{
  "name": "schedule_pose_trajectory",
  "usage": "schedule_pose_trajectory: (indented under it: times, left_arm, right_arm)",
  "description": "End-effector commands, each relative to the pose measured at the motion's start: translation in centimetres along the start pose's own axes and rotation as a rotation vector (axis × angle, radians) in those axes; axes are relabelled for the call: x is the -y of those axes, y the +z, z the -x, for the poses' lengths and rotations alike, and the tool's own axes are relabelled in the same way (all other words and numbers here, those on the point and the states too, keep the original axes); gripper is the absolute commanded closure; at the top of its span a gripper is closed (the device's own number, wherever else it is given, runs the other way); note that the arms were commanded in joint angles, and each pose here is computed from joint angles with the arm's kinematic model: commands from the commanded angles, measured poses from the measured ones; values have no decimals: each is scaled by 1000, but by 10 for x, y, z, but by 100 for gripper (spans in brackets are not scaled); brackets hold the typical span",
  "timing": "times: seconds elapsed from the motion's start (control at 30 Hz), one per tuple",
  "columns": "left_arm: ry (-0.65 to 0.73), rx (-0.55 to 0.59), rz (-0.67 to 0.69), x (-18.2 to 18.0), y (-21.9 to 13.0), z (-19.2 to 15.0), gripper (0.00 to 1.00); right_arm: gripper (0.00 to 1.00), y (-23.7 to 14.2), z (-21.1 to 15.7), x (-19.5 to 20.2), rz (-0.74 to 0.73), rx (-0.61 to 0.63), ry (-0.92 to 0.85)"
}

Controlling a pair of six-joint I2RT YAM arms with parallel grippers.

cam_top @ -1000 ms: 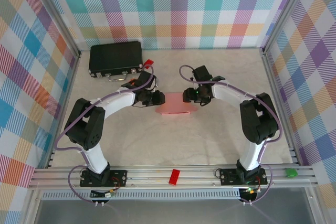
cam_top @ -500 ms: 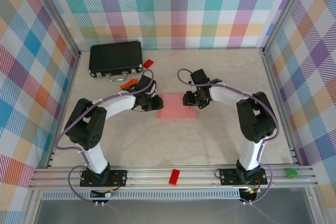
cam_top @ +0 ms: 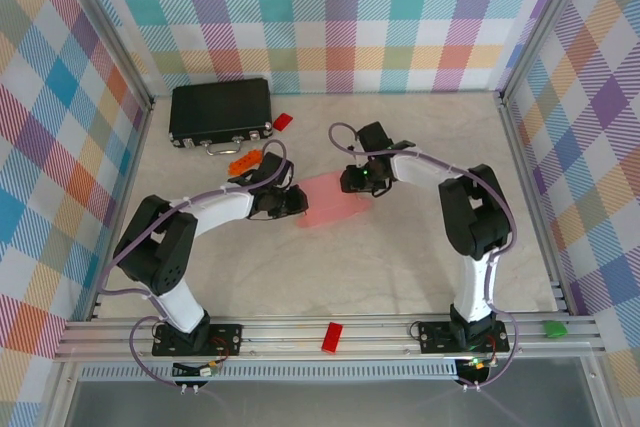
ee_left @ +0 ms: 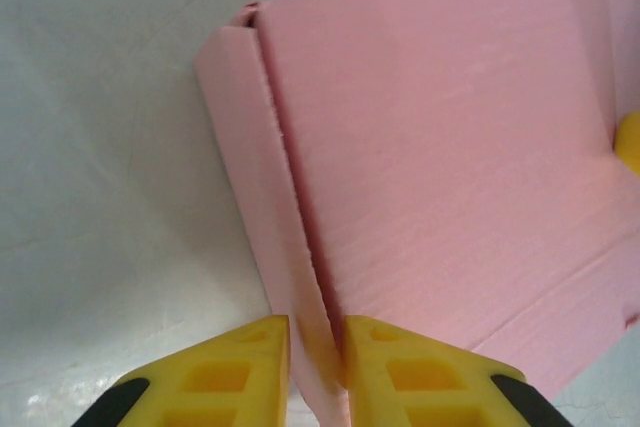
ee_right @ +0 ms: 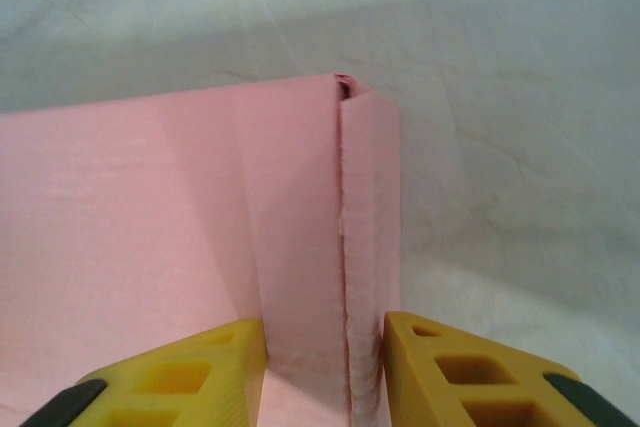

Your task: Fold the paper box

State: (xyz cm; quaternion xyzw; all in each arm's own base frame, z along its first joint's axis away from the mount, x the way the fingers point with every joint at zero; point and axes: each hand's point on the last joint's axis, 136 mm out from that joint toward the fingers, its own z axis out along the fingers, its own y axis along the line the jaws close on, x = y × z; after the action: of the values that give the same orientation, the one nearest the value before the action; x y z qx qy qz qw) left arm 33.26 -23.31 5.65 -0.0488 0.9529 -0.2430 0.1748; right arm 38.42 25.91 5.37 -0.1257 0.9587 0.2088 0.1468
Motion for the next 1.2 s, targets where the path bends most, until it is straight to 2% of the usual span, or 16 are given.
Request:
schedule_pose_trajectory:
  times: [0.0,0.23,0.4,0.53,0.7,0.77,1.0,1.17]
  left_arm:
    - [-22,-32,-28,7,-2,-22,78]
    - [-67,-47,-82,11,-7,-43,74]
    - [-70,-45,-88,10,-14,-50,68]
    - [-35,-2,-48,8,-31,-41,59]
    - [65,67,40,4,-56,-22,45]
    - [98,93,68,2,-62,-10,40]
    - [203,137,115,-5,-60,40,28]
    - [286,111,93,-4,-40,67,25]
  right_arm:
    - [64,21,-13,-14,85,-91,-70]
    - [63,36,-1,-36,138,-119,-167]
    - [62,37,13,-36,77,-103,-195]
    - [57,14,34,-33,8,-18,-193]
    - [46,-30,56,-26,-59,92,-167]
    - [44,-47,59,-22,-64,122,-141]
    - [40,-74,25,-9,-10,135,3]
    - [37,-76,-12,-4,32,146,111]
